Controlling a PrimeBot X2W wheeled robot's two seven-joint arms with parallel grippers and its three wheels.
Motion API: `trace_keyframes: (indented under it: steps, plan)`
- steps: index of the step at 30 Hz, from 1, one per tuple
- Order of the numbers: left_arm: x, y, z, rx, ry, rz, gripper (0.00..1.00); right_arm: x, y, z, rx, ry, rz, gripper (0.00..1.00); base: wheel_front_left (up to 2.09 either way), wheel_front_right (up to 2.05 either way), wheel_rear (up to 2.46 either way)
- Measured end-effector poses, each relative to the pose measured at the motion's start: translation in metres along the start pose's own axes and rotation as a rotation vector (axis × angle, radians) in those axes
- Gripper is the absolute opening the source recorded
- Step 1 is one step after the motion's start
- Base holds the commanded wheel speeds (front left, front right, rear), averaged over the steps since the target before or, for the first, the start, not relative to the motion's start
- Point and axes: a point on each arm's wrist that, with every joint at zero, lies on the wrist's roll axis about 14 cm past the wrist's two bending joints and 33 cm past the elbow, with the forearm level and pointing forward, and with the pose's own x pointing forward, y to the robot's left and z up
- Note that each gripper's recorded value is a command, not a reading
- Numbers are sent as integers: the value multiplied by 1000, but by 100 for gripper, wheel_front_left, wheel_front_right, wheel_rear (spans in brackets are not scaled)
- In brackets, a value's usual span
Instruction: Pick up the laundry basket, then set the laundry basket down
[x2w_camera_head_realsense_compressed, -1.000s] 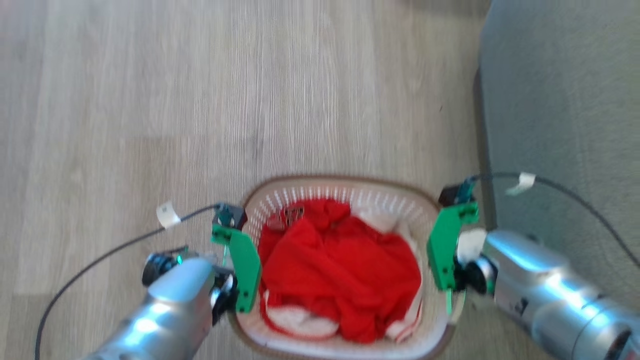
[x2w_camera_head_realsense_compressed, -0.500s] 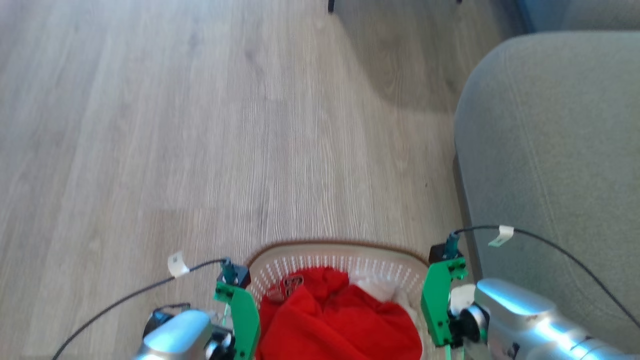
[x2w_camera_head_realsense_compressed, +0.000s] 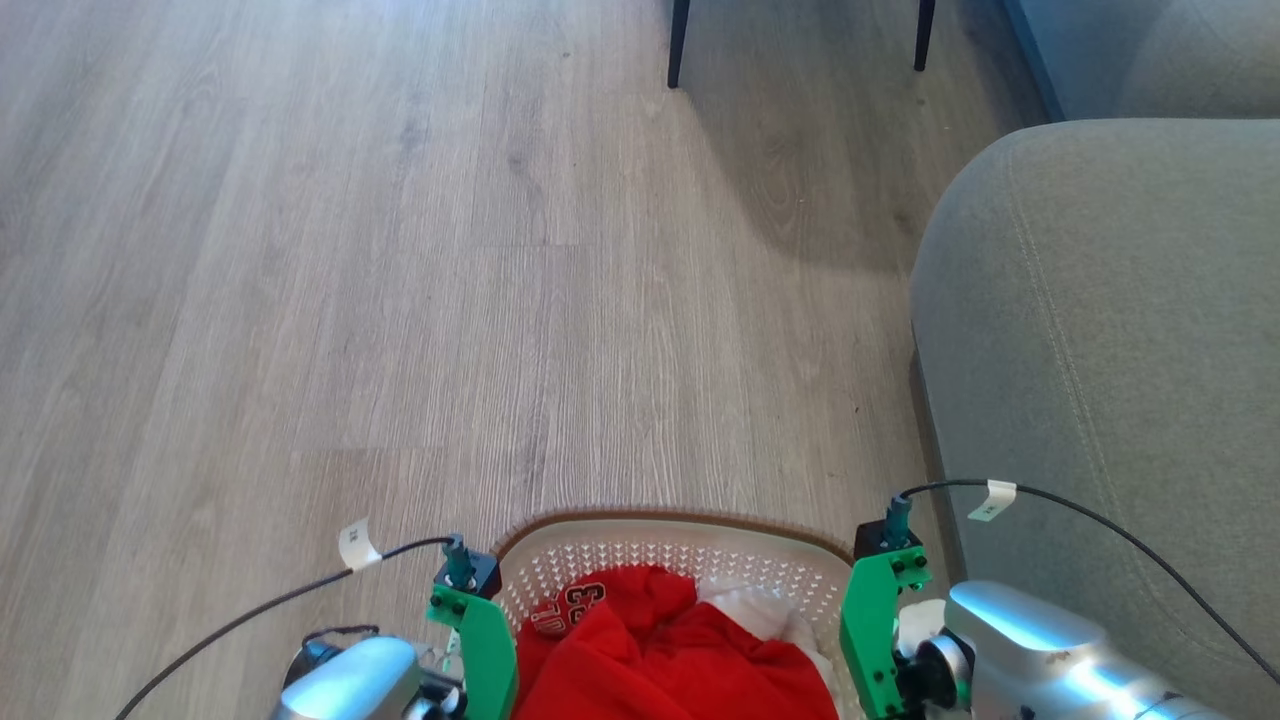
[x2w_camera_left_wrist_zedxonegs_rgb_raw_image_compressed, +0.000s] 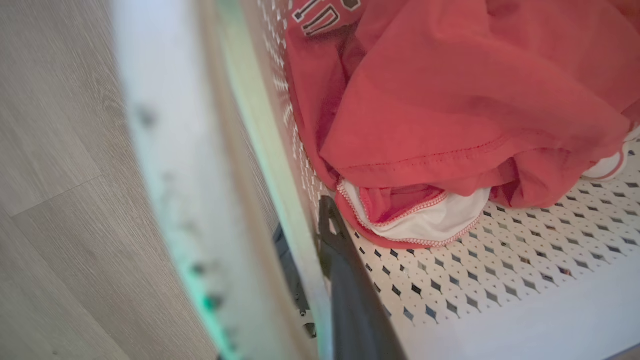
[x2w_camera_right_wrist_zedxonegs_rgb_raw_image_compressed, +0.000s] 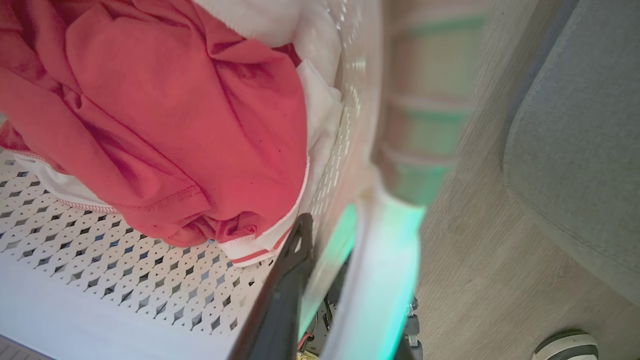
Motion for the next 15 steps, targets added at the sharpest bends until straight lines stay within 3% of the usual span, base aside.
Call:
trace_keyframes:
  steps: [15]
  plan:
    - [1,2,-4,-12,15,0,0,3,1,0,-16,18,3,0,0,0,0]
